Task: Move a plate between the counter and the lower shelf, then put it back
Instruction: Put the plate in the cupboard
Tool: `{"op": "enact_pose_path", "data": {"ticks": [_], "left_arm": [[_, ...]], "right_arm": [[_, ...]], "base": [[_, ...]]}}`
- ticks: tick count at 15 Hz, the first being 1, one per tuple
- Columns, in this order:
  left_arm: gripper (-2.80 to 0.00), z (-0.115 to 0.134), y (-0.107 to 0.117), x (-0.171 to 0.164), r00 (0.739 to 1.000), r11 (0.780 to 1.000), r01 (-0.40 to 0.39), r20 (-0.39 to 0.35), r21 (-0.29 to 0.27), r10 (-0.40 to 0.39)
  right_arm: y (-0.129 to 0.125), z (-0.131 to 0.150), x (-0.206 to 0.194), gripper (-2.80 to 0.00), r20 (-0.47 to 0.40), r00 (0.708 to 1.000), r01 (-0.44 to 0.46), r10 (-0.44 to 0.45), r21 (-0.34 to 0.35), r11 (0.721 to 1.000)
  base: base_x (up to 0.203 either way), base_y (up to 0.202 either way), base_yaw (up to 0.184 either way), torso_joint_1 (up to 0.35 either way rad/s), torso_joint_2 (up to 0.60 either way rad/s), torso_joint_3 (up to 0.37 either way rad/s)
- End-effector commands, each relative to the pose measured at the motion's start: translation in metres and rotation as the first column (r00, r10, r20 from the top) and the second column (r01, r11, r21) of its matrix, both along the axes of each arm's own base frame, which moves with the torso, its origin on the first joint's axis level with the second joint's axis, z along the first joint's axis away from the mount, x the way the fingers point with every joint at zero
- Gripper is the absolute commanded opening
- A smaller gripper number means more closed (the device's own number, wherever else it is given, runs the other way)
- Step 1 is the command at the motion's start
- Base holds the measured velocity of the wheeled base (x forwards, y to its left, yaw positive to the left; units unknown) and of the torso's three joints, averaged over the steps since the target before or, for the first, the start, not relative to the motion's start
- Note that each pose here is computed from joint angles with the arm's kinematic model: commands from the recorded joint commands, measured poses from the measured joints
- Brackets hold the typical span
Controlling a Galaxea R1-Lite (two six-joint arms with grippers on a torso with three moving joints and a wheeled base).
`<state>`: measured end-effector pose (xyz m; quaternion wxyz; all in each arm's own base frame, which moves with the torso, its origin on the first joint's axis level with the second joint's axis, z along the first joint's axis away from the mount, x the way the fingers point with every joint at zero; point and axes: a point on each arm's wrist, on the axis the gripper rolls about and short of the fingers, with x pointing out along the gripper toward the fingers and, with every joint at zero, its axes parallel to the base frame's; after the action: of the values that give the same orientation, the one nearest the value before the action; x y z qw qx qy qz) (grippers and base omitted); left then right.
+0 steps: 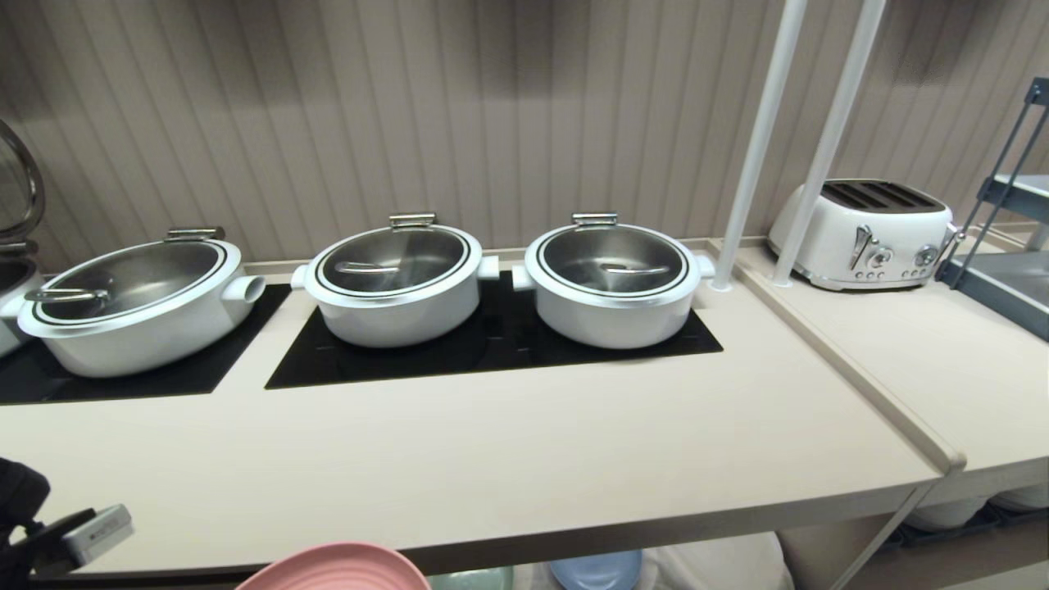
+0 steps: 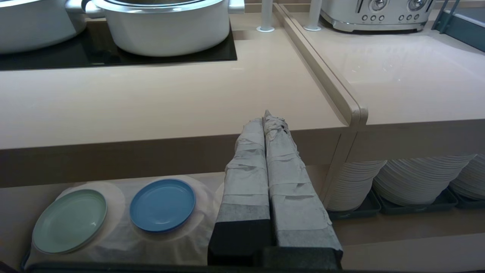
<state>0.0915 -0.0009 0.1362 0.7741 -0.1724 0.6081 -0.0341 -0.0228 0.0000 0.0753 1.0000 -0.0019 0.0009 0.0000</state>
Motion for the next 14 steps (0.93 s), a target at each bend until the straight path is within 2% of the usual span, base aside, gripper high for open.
{"op": "enact_pose_path", "data": {"ticks": [1,7,14], "left_arm": [[-2.8,0.001,0.0,-0.006,1.0,1.0,-0.002,0.02,0.001,0.002],[-2.8,-0.006,-0.001,-0.019,1.0,1.0,0.0,0.015,0.004,0.0],[-2.8,-0.004,-0.002,-0.022,0.999,1.0,0.02,0.046,0.007,-0.02]], "right_arm": [[0.0,0.0,0.0,-2.8,0.0,1.0,0.0,0.0,-0.001,1.0],[0.0,0.0,0.0,-2.8,0.0,1.0,0.002,-0.002,-0.001,1.0],[0.0,0.0,0.0,-2.8,0.0,1.0,0.001,-0.001,-0.001,1.0]], "base": [[0.0,0.0,0.0,0.0,0.0,0.0],[0.0,0.0,0.0,0.0,0.0,0.0],[0.0,0.0,0.0,0.0,0.0,0.0]]}}
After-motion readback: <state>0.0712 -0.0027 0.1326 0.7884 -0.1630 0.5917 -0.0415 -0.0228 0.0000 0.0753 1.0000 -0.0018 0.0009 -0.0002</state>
